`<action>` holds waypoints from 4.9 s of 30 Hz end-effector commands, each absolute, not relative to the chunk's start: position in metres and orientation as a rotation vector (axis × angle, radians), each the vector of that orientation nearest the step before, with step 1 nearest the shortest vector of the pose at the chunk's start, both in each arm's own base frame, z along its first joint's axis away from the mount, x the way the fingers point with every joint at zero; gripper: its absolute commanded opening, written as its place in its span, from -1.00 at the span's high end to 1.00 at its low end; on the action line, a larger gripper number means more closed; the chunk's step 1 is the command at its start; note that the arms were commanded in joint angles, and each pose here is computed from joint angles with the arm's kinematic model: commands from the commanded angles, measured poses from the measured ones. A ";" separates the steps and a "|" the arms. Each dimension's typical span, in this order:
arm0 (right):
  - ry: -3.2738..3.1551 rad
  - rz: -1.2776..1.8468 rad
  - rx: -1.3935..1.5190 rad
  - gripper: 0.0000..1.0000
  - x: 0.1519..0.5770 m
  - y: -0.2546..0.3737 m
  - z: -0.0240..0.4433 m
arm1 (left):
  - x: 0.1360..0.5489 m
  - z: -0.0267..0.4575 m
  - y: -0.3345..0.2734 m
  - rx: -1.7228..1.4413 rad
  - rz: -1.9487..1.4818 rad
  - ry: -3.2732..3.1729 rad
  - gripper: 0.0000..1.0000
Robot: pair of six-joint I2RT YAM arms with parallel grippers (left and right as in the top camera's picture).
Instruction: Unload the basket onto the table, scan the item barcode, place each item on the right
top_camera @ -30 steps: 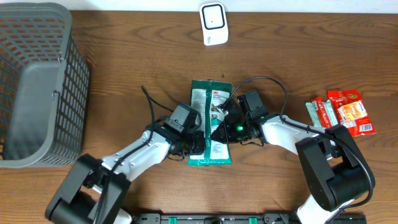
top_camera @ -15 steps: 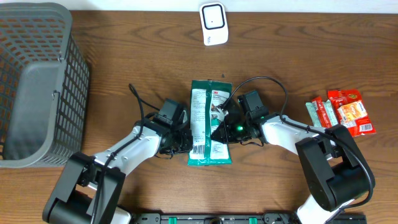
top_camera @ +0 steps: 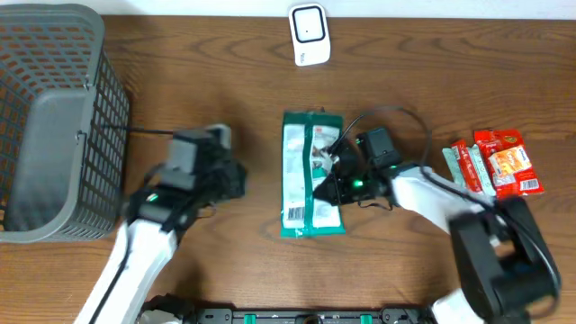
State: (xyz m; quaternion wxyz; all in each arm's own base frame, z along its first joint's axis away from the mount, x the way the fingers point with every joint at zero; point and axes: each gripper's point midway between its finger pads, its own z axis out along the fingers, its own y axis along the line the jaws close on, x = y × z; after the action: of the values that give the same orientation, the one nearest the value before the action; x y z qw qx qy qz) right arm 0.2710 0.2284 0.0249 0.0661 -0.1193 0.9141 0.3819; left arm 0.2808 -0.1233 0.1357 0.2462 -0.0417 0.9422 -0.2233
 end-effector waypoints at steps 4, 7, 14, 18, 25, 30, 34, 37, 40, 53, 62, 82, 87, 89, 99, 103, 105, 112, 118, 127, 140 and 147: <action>2.449 1.074 -0.537 0.98 0.286 0.218 0.125 | 0.292 0.181 -0.066 -0.144 -0.397 2.367 0.43; 2.439 0.905 -0.541 0.98 0.291 0.202 0.167 | 0.289 0.166 -0.040 -0.223 -0.271 2.426 0.43; 2.506 0.554 -0.569 0.98 0.296 0.165 0.220 | 0.295 0.115 -0.025 -0.303 -0.171 2.598 -0.29; 2.506 0.478 -0.553 0.98 0.300 0.156 0.233 | 0.294 0.089 -0.025 -0.316 -0.153 2.688 -0.61; 2.499 0.307 -0.497 0.98 0.326 0.141 0.297 | 0.289 0.057 -0.024 -0.332 -0.127 2.806 -0.63; 2.498 0.088 -0.506 0.98 0.359 0.136 0.342 | 0.287 0.048 -0.024 -0.337 -0.120 2.836 -0.64; 2.390 -0.062 -0.566 0.98 0.389 0.147 0.374 | 0.287 0.048 -0.024 -0.337 -0.120 2.836 -0.64; 2.277 -0.280 -0.652 0.98 0.421 0.163 0.375 | 0.287 0.048 -0.024 -0.337 -0.120 2.836 -0.64; 2.210 -0.512 -0.745 0.98 0.447 0.177 0.360 | 0.287 0.048 -0.024 -0.337 -0.120 2.837 -0.64; 1.808 -1.138 -1.094 0.98 0.577 0.272 0.255 | 0.287 0.048 -0.024 -0.337 -0.120 2.837 -0.64; 1.684 -1.114 -0.799 0.98 0.632 0.283 0.233 | 0.287 0.048 -0.024 -0.337 -0.120 2.837 -0.64; 1.616 -0.965 -1.437 0.98 0.652 0.294 0.130 | 0.287 0.048 -0.024 -0.337 -0.120 2.837 -0.64; 1.647 -0.970 -1.530 0.98 0.644 0.290 0.107 | 0.287 0.048 -0.024 -0.337 -0.120 2.837 -0.64; 1.663 -0.962 -1.571 0.98 0.639 0.288 0.100 | 0.287 0.048 -0.024 -0.337 -0.120 2.837 -0.64; 1.657 -0.939 -1.620 0.98 0.630 0.298 0.094 | 0.287 0.048 -0.024 -0.337 -0.120 2.837 -0.64; 1.659 -0.937 -1.609 0.98 0.631 0.298 0.095 | 0.287 0.048 -0.024 -0.337 -0.120 2.837 -0.64; 1.672 -0.923 -1.576 0.98 0.631 0.298 0.099 | 0.287 0.048 -0.024 -0.337 -0.120 2.837 -0.64; 1.662 -0.893 -1.527 0.98 0.631 0.301 0.123 | 0.287 0.048 -0.024 -0.337 -0.120 2.837 -0.64; 1.666 -0.834 -1.359 0.98 0.623 0.298 0.198 | 0.287 0.048 -0.024 -0.337 -0.120 2.837 -0.65; 1.835 -0.684 -1.292 0.98 0.557 0.261 0.281 | 0.287 0.048 -0.024 -0.337 -0.120 2.837 -0.64; 2.360 -0.245 -0.827 0.97 0.464 0.175 0.307 | 0.287 0.048 -0.024 -0.337 -0.120 2.837 -0.64; 2.778 0.026 -0.651 0.97 0.431 0.117 0.244 | 0.287 0.048 -0.024 -0.337 -0.120 2.837 -0.65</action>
State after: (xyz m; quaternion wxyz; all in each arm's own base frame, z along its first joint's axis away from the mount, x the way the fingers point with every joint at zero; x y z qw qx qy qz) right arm 0.4336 0.1221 0.2612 0.1722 -0.3027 0.9355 -0.0596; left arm 0.2849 -0.0276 0.0472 0.1387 -0.1199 0.9818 -0.0491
